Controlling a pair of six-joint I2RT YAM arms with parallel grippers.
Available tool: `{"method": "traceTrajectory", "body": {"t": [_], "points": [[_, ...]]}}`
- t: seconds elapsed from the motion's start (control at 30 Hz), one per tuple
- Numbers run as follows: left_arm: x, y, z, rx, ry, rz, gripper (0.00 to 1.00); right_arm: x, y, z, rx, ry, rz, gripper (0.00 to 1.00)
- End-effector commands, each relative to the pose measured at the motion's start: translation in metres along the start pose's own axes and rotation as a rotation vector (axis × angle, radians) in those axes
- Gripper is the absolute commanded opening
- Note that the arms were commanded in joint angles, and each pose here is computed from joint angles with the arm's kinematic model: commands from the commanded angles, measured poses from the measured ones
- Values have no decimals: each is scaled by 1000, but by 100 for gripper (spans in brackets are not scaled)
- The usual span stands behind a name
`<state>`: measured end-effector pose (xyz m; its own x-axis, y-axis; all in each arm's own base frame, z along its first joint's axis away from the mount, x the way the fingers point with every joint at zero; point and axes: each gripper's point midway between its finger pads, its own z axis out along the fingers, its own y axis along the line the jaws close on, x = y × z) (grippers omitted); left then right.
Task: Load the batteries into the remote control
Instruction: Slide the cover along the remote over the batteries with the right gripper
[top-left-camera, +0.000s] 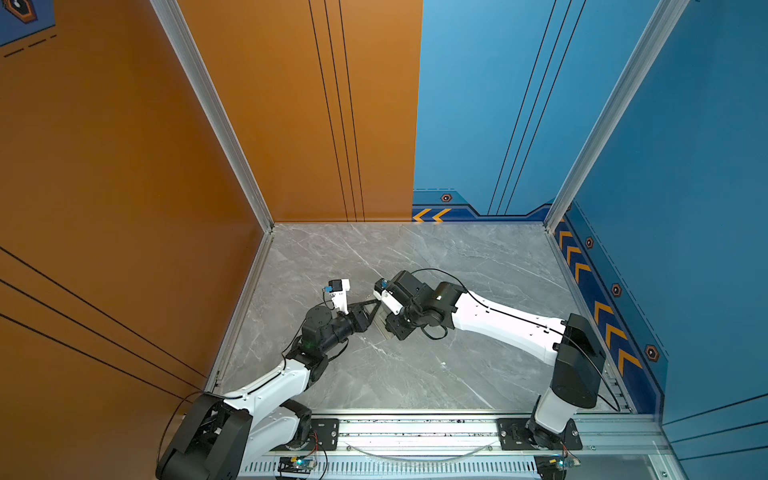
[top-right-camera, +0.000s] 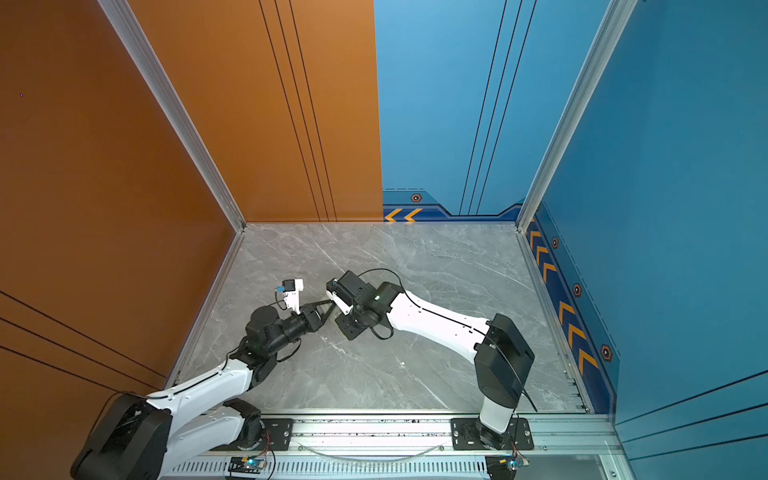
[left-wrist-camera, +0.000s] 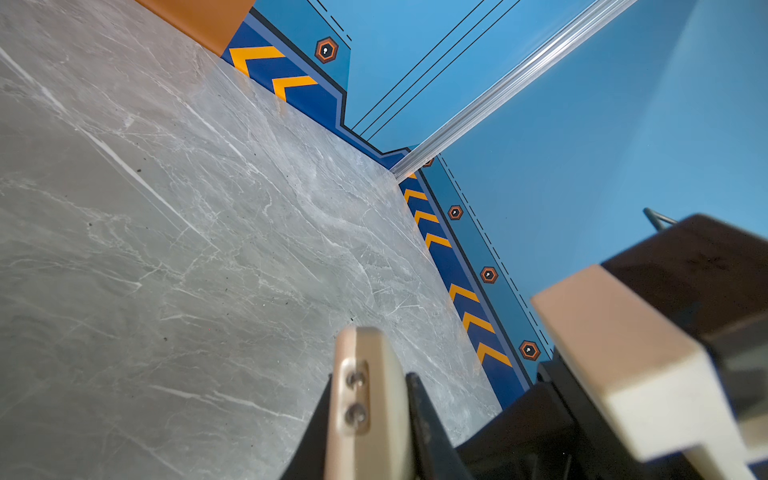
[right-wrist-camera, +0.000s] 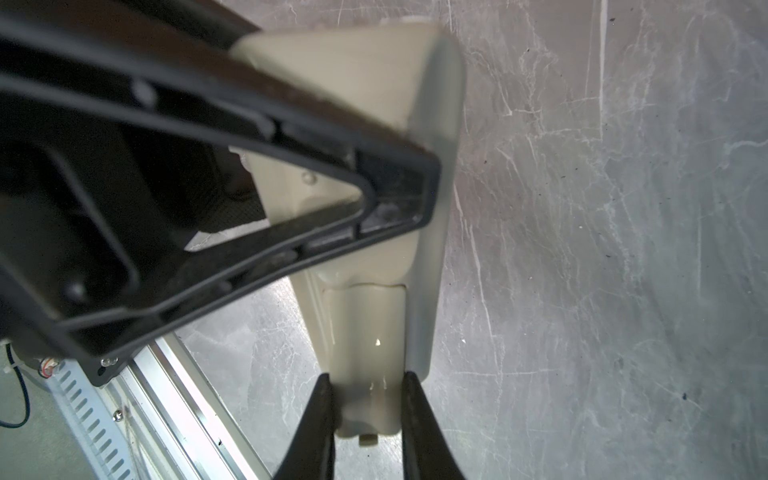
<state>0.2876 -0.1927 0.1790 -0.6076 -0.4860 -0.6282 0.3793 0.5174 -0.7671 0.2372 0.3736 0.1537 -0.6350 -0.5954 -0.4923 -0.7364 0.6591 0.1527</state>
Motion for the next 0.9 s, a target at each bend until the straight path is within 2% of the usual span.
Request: {"method": "traceTrajectory", "body": {"t": [0.0,0.87], "points": [[1,-18,0,82,26,13,0,-7,2,0,14,-6,-40,1],[6,-32,3,135,70,30,0,-14,-1,2,33,-8,-59,1]]}}
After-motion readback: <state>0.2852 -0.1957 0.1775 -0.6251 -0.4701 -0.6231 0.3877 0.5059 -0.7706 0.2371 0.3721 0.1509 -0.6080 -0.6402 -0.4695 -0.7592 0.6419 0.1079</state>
